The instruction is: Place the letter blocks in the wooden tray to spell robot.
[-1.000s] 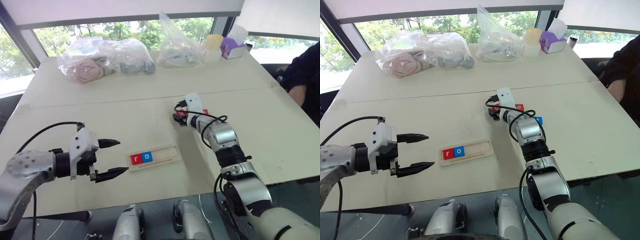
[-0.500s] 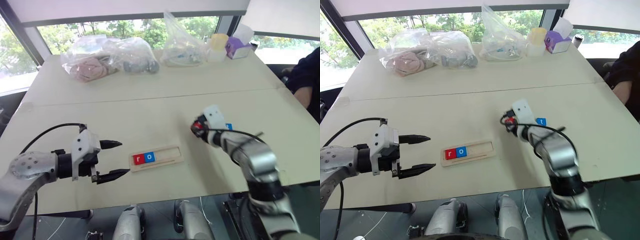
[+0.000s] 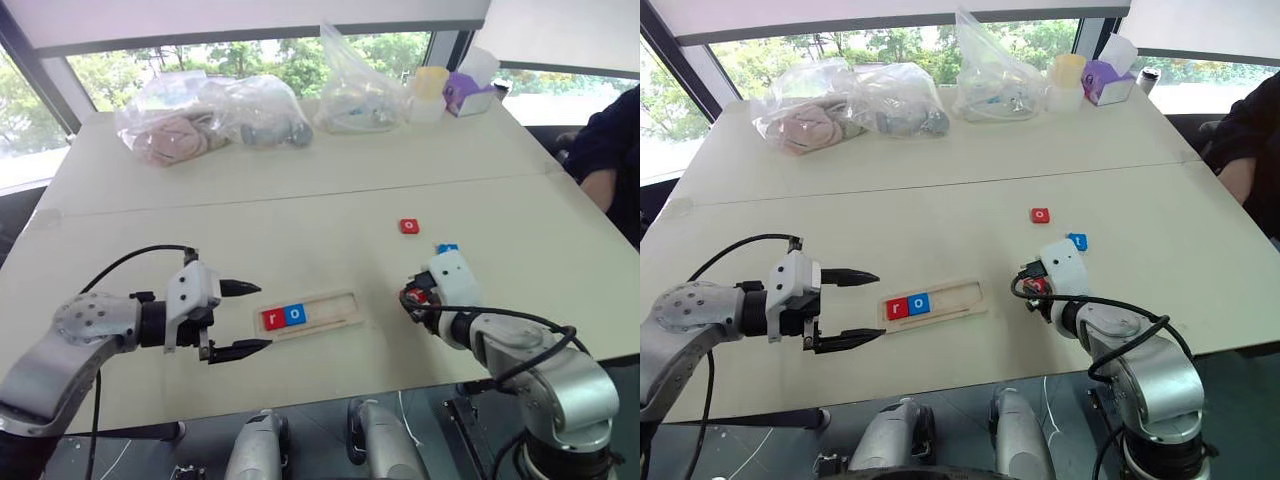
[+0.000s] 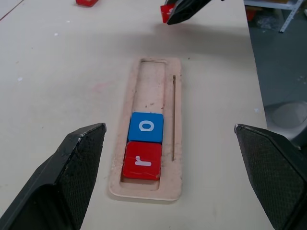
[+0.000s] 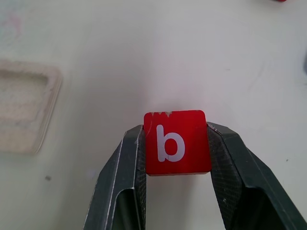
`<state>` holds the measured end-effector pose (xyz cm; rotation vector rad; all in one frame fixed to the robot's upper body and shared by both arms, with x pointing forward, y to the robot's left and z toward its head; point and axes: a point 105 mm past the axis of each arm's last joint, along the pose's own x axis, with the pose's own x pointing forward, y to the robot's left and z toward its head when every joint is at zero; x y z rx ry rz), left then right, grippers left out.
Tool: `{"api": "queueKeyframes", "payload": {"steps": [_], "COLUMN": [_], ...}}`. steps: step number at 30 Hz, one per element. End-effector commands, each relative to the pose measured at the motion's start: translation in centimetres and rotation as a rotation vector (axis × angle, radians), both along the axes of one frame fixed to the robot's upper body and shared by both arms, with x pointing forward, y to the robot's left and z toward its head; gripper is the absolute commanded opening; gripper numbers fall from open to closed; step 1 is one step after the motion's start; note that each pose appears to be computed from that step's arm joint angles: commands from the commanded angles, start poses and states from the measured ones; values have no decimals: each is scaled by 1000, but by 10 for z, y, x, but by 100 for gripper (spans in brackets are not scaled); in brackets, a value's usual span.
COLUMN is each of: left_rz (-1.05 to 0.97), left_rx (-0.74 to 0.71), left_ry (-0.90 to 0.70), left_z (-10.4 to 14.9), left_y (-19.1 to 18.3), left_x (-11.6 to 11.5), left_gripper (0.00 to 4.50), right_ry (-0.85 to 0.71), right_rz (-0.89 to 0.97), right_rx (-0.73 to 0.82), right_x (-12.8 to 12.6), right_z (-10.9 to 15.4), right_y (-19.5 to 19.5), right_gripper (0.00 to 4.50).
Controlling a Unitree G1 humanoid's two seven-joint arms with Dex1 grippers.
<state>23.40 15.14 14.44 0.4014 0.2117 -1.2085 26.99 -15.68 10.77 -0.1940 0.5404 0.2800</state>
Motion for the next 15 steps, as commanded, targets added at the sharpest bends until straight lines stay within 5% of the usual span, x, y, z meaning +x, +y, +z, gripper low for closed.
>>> {"api": "queueKeyframes", "payload": {"steps": [1, 10, 15], "left_rz": [-20, 2, 7], "left_rx": [9, 25, 30], "left_ry": [-36, -51, -53], "left_z": [3, 0, -1], "left_y": [-4, -4, -4], "left_x": [-1, -1, -2], "left_gripper": [450, 450, 450], "right_ry": [-14, -2, -1], "right_rz": [-26, -11, 39], "right_rx": [11, 26, 8], "right_x": [2, 6, 5], "right_z": [3, -2, 1], "right_y": [0, 11, 11], "right_gripper": [119, 119, 369]}}
